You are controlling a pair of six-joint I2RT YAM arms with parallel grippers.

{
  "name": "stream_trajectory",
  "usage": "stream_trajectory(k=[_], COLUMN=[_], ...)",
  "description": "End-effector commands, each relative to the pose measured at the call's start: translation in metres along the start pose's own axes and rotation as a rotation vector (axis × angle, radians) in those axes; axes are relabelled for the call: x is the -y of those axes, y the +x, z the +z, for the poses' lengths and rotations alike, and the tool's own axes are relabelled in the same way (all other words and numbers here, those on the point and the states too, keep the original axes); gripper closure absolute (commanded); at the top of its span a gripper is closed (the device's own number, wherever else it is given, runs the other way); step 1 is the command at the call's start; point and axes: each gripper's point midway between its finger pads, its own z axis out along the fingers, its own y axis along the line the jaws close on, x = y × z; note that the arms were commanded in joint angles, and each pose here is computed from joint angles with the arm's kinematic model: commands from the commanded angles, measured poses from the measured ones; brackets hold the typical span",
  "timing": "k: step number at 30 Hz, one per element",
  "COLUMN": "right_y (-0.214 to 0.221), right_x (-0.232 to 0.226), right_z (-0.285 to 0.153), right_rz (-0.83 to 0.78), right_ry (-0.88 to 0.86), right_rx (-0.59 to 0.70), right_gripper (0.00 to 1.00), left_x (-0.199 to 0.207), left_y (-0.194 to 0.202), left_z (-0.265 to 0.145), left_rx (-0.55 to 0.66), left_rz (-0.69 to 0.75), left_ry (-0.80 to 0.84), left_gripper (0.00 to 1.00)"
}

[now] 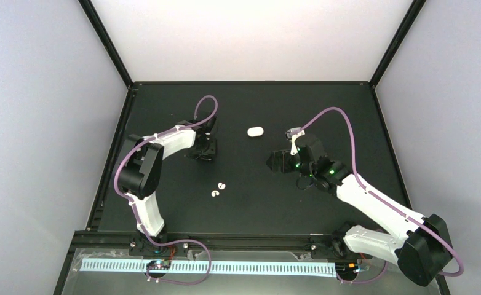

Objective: Insert the wireless bluetooth earbuds into the charging case
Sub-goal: Pick up the charging case at the center of the board.

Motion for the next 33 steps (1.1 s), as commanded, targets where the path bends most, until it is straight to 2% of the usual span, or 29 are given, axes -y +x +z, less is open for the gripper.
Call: stream_trajectory(k=[1,6,11,16,18,27,33], right_y=[0.001,0.002,0.003,0.002,0.003,0.003,0.003], right_x=[0.0,0.0,-0.001,0.0,0.0,0.0,0.0], right_z=[0.0,0.0,0.002,0.0,0.001,0.002,0.003], right_rz=[-0.018,-0.015,-0.013,-0.015,-0.016,-0.017,-0.019], right_ry=[0.002,-0.001,-0.004,-0.001,0.0,0.001,0.0], right_rx=[0.005,0.004,-0.004,0.002,0.001,0.0,-0.002], right_gripper=[0.0,0.0,0.0,0.0,0.0,0.0,0.0], left_x=[0.001,0.009,0.012,0.005,0.003,0.007,0.01], left_y=[0.032,0.036,0.038,0.042,0.041,0.027,0.023], left_z=[0.006,-0.002,0.0,0.001,-0.003,-0.021,-0.018], left_rx=[-0.104,-0.087,-0.111,-0.117,-0.102,-0.042,-0.045], left_rz=[-0.168,-0.298,-0.286,-0.229,-0.207,0.084,0.18], left_ry=[-0.004,0.058,0.035,0.001,-0.008,-0.032,-0.025], left_gripper=[0.46,0.42,0.33,0.16,0.13,0.12,0.14])
